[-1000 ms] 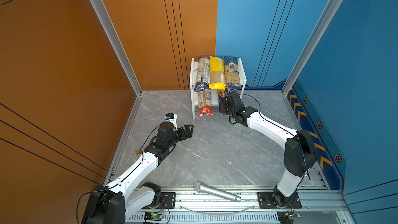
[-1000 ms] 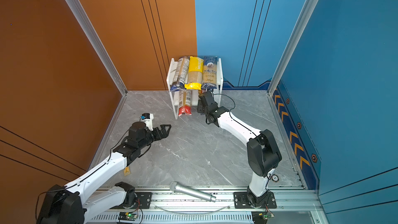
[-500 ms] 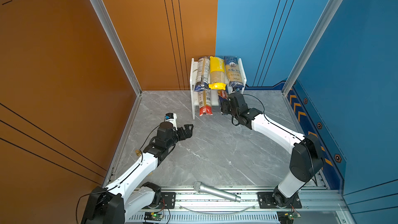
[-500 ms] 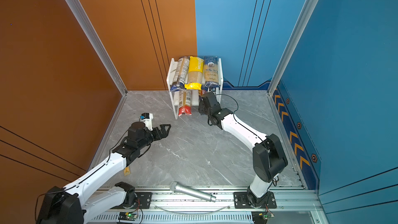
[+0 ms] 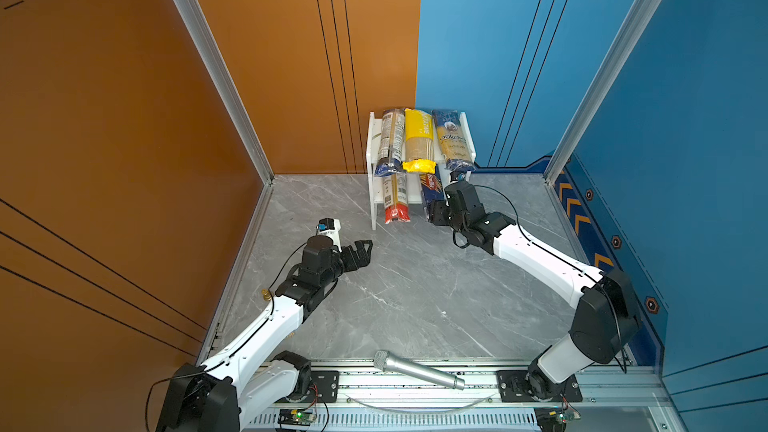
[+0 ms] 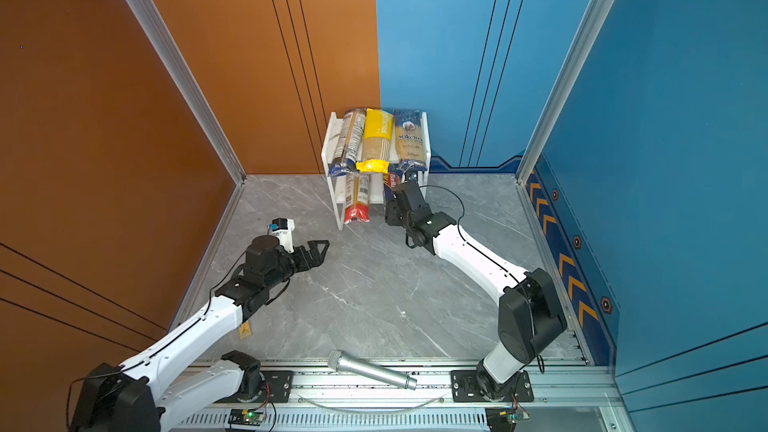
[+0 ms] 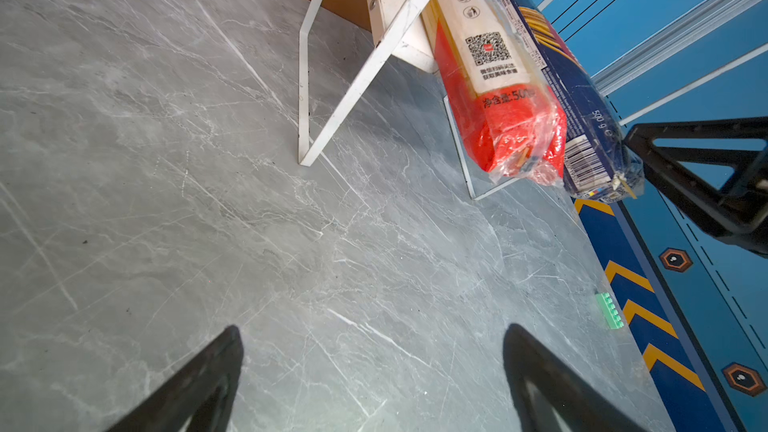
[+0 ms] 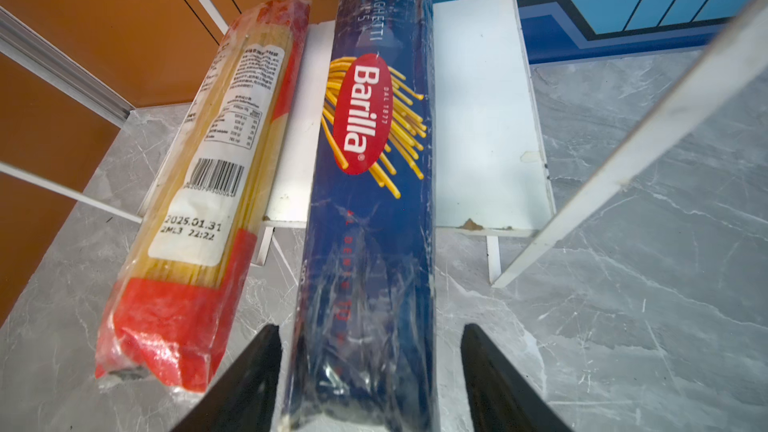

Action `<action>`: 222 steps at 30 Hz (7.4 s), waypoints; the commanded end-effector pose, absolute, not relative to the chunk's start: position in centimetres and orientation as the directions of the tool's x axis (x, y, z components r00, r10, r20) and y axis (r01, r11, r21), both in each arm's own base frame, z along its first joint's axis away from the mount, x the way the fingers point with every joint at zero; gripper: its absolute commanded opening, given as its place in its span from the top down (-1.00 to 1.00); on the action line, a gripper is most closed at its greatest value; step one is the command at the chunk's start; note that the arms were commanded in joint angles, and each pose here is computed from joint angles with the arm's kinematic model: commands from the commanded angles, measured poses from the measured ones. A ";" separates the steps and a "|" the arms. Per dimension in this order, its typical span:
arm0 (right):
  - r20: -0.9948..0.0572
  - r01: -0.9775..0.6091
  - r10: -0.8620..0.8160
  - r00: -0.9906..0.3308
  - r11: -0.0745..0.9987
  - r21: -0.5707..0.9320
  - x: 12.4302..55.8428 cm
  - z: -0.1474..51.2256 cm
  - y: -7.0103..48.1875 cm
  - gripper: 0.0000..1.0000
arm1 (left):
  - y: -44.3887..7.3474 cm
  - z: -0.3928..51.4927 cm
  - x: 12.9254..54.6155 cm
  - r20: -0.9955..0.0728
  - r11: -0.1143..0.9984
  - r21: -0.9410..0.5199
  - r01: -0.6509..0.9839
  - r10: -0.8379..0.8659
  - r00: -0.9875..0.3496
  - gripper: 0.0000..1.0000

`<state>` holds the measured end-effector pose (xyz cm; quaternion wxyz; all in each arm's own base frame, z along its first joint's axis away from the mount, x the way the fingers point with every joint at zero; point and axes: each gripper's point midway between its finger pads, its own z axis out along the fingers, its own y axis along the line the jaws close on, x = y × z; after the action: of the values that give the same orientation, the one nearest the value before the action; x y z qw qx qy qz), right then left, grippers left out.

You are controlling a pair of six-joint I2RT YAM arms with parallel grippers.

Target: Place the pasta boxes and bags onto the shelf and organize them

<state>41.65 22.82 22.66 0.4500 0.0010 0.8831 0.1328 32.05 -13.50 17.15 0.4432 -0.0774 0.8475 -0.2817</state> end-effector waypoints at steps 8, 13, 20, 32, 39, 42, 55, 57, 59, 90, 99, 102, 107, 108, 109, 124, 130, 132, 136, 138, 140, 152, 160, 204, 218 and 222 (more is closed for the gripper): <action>-0.800 -0.200 0.058 -0.597 0.955 0.219 39.7 23.7 23.0 -0.34 | -13.1 17.6 32.1 -0.713 0.832 -0.543 0.118 -0.382 -0.588 -0.96; -0.789 -0.232 0.034 -0.614 0.947 0.221 39.2 23.3 23.4 -0.34 | -13.1 17.8 32.1 -0.715 0.832 -0.540 0.122 -0.378 -0.587 -0.96; -0.768 -0.259 0.008 -0.640 0.939 0.226 38.2 22.9 23.3 -0.35 | -12.9 18.3 32.1 -0.728 0.841 -0.526 0.127 -0.368 -0.579 -0.96; -0.751 -0.305 -0.025 -0.660 0.922 0.237 35.9 23.3 21.5 -0.36 | -12.7 18.6 32.1 -0.734 0.845 -0.518 0.130 -0.361 -0.575 -0.96; -0.738 -0.334 -0.075 -0.670 0.919 0.211 34.2 23.6 19.4 -0.36 | -12.5 19.2 32.4 -0.747 0.854 -0.502 0.136 -0.349 -0.566 -0.96; -0.738 -0.339 -0.093 -0.668 0.921 0.191 33.7 23.9 18.0 -0.37 | -12.2 19.6 32.5 -0.757 0.862 -0.489 0.137 -0.340 -0.558 -0.96; -0.786 -0.278 -0.070 -0.614 0.951 0.133 32.9 24.6 11.1 -0.38 | -11.6 23.2 33.4 -0.836 0.883 -0.420 0.207 -0.288 -0.467 -0.96; -0.790 -0.258 -0.049 -0.611 0.956 0.140 33.0 24.4 10.1 -0.38 | -11.4 23.5 33.5 -0.849 0.893 -0.397 0.210 -0.271 -0.455 -0.96; -0.796 -0.232 -0.022 -0.604 0.961 0.149 33.2 23.9 9.1 -0.39 | -11.0 23.5 33.6 -0.861 0.905 -0.373 0.205 -0.254 -0.441 -0.96; -0.890 0.018 0.136 -0.436 0.990 0.142 36.1 16.9 0.5 -0.40 | 0.6 16.4 36.7 -0.926 0.997 -0.001 -0.071 -0.028 -0.376 -0.96; -0.921 0.050 0.133 -0.365 0.991 0.124 36.8 15.7 -0.8 -0.41 | 1.3 13.0 37.9 -0.928 0.997 0.016 -0.069 -0.011 -0.372 -0.96; -0.929 0.041 0.109 -0.355 0.994 0.101 36.7 15.3 -0.8 -0.41 | 1.1 12.1 38.2 -0.922 0.998 0.011 -0.056 -0.012 -0.388 -0.96; -0.945 0.052 0.091 -0.314 0.996 0.079 36.6 14.5 -1.2 -0.41 | 0.7 11.4 38.7 -0.933 0.999 -0.012 -0.030 -0.022 -0.360 -0.96; -0.949 0.051 0.089 -0.303 0.996 0.077 36.6 14.3 -1.2 -0.41 | 0.7 11.3 38.9 -0.936 0.999 -0.014 -0.031 -0.024 -0.351 -0.96; -0.951 0.051 0.088 -0.296 0.996 0.076 36.7 14.0 -1.2 -0.41 | 0.6 11.2 38.9 -0.935 1.000 -0.010 -0.020 -0.017 -0.353 -0.95; -0.965 0.093 0.107 -0.241 0.992 0.087 37.5 11.7 -1.9 -0.40 | 0.8 10.0 38.8 -0.953 1.000 -0.008 -0.023 -0.015 -0.302 -0.96; -0.973 0.123 0.102 -0.208 0.989 0.078 37.9 10.2 -2.1 -0.41 | 1.0 9.7 38.6 -0.958 0.999 -0.010 -0.037 -0.020 -0.285 -0.96; -0.967 0.146 0.092 -0.237 0.988 0.058 37.6 10.1 -2.3 -0.41 | 1.0 9.5 38.7 -0.958 0.999 -0.011 -0.034 -0.020 -0.288 -0.96; -0.971 0.135 0.064 -0.232 0.990 0.033 37.9 10.1 -1.8 -0.42 | 1.0 9.6 38.4 -0.965 0.999 -0.012 -0.033 -0.020 -0.260 -0.96; -0.965 0.144 0.059 -0.254 0.989 0.023 38.1 9.9 -1.8 -0.43 | 1.0 9.6 38.3 -0.965 0.999 -0.012 -0.033 -0.020 -0.261 -0.96; -0.960 0.151 0.061 -0.274 0.988 0.020 38.7 9.8 -1.9 -0.45 | 1.0 9.6 38.4 -0.965 0.999 -0.009 -0.030 -0.017 -0.261 -0.95; -0.943 0.146 0.057 -0.328 0.989 0.008 39.4 9.3 -1.8 -1.00 | 0.7 8.8 39.7 -0.939 1.000 -0.004 -0.013 -0.008 -0.344 -0.96; -0.942 0.146 0.059 -0.331 0.989 0.011 39.4 9.2 -1.8 -1.00 | 0.7 8.8 39.8 -0.939 1.000 -0.003 -0.015 -0.008 -0.344 -0.96; -0.944 0.156 0.038 -0.327 0.988 -0.014 39.3 9.3 -1.6 -1.00 | 0.6 9.0 39.7 -0.940 1.000 0.008 -0.019 0.001 -0.340 -0.96; -0.944 0.157 0.038 -0.328 0.987 -0.015 39.3 9.3 -1.6 -1.00 | 0.6 8.9 39.7 -0.940 1.000 0.008 -0.021 0.001 -0.341 -0.96; -0.944 0.156 0.037 -0.328 0.988 -0.015 39.3 9.3 -1.6 -1.00 | 0.6 9.0 39.7 -0.940 1.000 0.009 -0.020 0.001 -0.340 -0.96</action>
<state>39.22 -1.61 9.34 0.5796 0.0633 0.8113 -0.0422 39.38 0.61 8.68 0.5721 -0.0130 0.8201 0.0023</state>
